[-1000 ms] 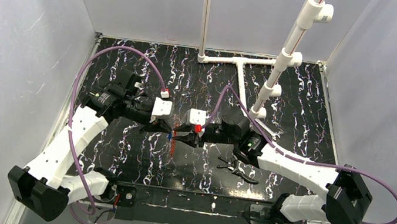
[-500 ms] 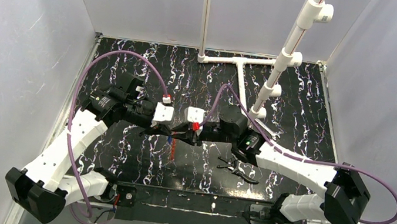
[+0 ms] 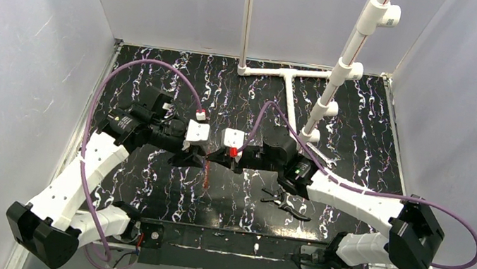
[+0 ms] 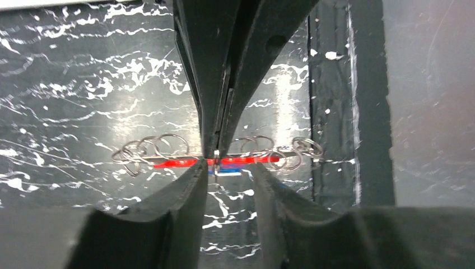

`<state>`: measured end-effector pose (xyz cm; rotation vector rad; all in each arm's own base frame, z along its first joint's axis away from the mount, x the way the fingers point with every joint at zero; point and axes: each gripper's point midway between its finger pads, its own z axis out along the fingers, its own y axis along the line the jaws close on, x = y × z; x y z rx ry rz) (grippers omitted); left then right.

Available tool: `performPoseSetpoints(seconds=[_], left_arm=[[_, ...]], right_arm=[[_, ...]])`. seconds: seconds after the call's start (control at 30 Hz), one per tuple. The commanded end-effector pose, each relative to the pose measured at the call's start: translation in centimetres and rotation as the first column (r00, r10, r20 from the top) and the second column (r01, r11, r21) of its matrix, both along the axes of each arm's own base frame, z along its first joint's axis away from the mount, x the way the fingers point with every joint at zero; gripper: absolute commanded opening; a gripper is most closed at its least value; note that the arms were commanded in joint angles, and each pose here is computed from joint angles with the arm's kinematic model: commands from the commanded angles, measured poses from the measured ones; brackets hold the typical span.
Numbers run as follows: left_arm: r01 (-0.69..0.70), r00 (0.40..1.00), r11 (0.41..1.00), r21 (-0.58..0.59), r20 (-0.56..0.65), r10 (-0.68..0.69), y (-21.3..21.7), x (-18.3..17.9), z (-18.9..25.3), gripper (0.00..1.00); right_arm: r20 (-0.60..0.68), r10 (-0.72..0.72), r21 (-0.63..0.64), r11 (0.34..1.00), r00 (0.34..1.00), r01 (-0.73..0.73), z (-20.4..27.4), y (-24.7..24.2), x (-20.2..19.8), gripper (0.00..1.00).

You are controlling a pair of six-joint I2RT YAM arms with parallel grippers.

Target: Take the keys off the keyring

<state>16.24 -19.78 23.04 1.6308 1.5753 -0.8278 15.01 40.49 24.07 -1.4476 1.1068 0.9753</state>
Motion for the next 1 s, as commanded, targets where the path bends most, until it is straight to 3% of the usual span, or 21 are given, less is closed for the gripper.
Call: performPoseSetpoints(seconds=[0.0,0.23,0.4,0.57,0.77,0.97], left_arm=[[-0.058,0.99,0.995,-0.079,-0.136,0.047,0.0,-0.8,1.3,0.41],[-0.165,0.935,0.958,-0.233,-0.347,0.077,0.5,-0.3,3.5,0.4],[-0.156,0.931,0.952,-0.265,-0.361,0.052,0.3,-0.9,3.3,0.41],[-0.183,0.923,0.945,-0.27,-0.377,0.071,0.0,-0.2,3.2,0.29],[-0.211,0.911,0.946,-0.247,-0.4,0.099,0.0,0.6,2.7,0.0],[-0.23,0.894,0.948,-0.221,-0.432,0.117,0.1,0.7,1.8,0.0]], right_arm=[[0.101,-0.048,0.147,0.989,0.994,0.033,4.1,-0.1,0.8,0.01],[0.116,-0.072,0.224,0.974,0.991,0.045,5.2,-0.6,0.7,0.01],[0.117,-0.077,0.248,0.968,0.99,0.045,5.6,-0.7,0.6,0.01],[0.122,-0.065,0.258,0.966,0.99,0.032,5.8,-0.8,0.3,0.01],[0.13,-0.061,0.28,0.96,0.99,0.023,6.2,-1.0,0.1,0.01],[0.139,-0.082,0.323,0.946,0.987,0.033,7.1,-1.5,0.1,0.01]])
